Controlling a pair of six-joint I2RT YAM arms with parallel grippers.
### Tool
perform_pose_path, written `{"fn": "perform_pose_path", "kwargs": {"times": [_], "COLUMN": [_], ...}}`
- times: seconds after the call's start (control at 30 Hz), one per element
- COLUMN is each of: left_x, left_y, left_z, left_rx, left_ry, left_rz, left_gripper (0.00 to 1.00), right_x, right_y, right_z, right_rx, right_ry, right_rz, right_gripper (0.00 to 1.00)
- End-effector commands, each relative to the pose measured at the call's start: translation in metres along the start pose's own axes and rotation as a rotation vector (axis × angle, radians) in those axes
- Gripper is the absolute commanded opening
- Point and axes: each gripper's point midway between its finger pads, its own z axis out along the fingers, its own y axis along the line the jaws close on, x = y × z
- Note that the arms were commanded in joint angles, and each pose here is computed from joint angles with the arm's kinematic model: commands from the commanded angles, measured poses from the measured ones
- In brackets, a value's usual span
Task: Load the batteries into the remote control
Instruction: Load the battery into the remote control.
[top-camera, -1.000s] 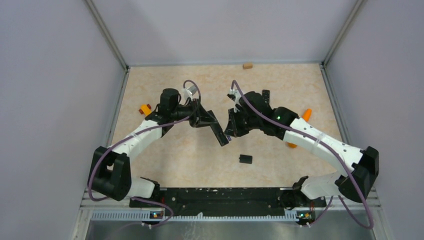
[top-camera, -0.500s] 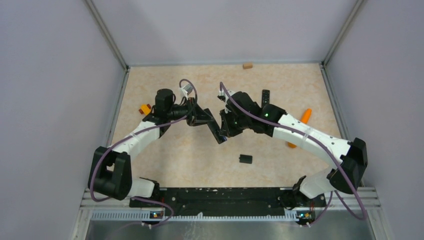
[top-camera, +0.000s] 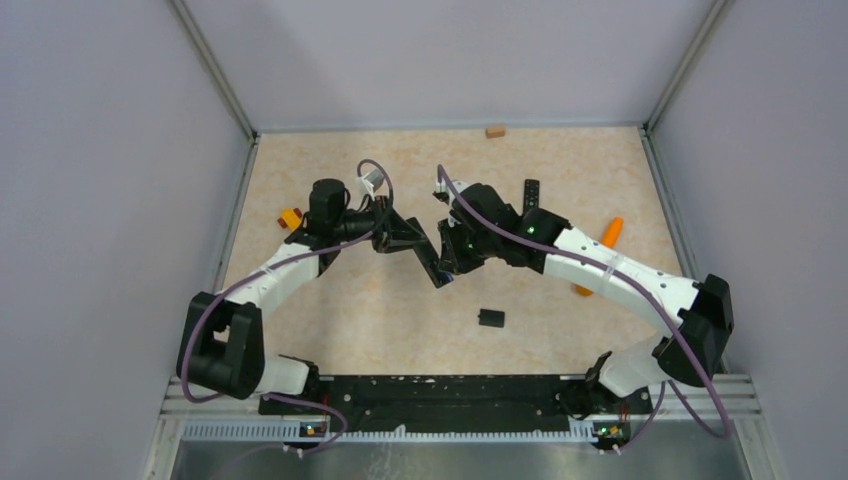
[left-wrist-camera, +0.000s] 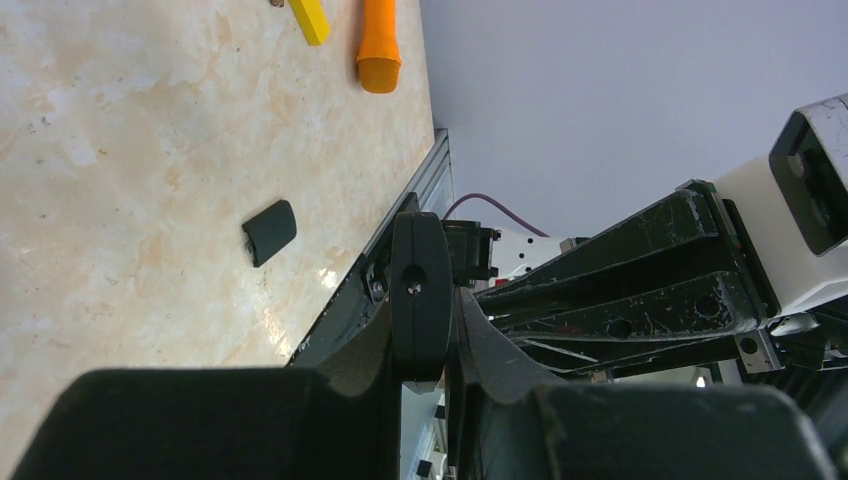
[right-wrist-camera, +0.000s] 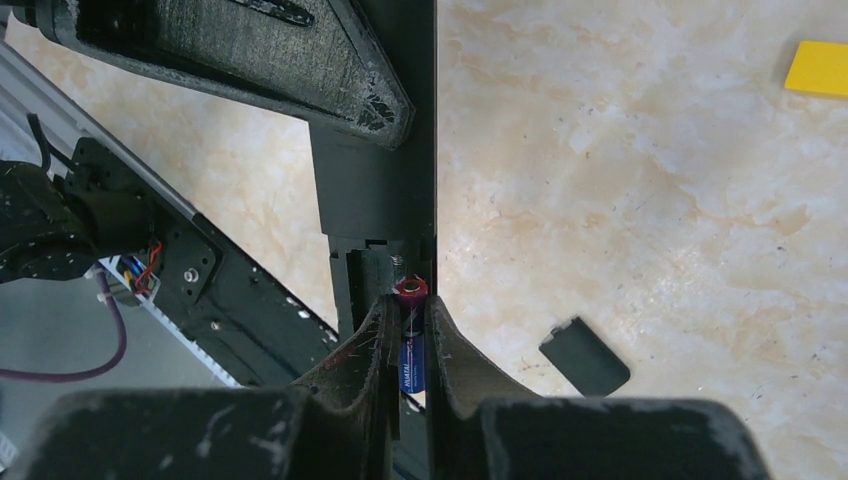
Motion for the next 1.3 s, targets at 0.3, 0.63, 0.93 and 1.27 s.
{"fn": "perform_pose_path", "kwargs": {"times": [0.3,0.63,0.93,1.27], "left_x": [-0.006,-0.004,-0.005,-0.006], "left_y": [-0.008,-0.009,-0.007,-0.007], "left_z": [-0.001,-0.003,-0.004,-0.007], "left_rx": [0.037,0.041,0.040,0.041], "left_ry": [-0.007,-0.002,-0.003,-0.008], "left_rz": [0.019,0.017,0.014,0.012], "left_gripper": [0.00,0.00,0.00,0.00], "right_x": [-0.015,-0.012,-0.014,-0.017], "right_y": [0.021,0.015,0.016,0.009], "right_z": [-0.011,-0.005,-0.007,-0.008], "right_rx": [-0.081,-0.047,-0.051,-0.010], "right_ry": [-0.057,-0.049,-0.066,-0.088], "right_rz": [-0.017,-0.019,-0.011,0.009], "right_gripper": [0.00,0.16,0.30,0.25]}}
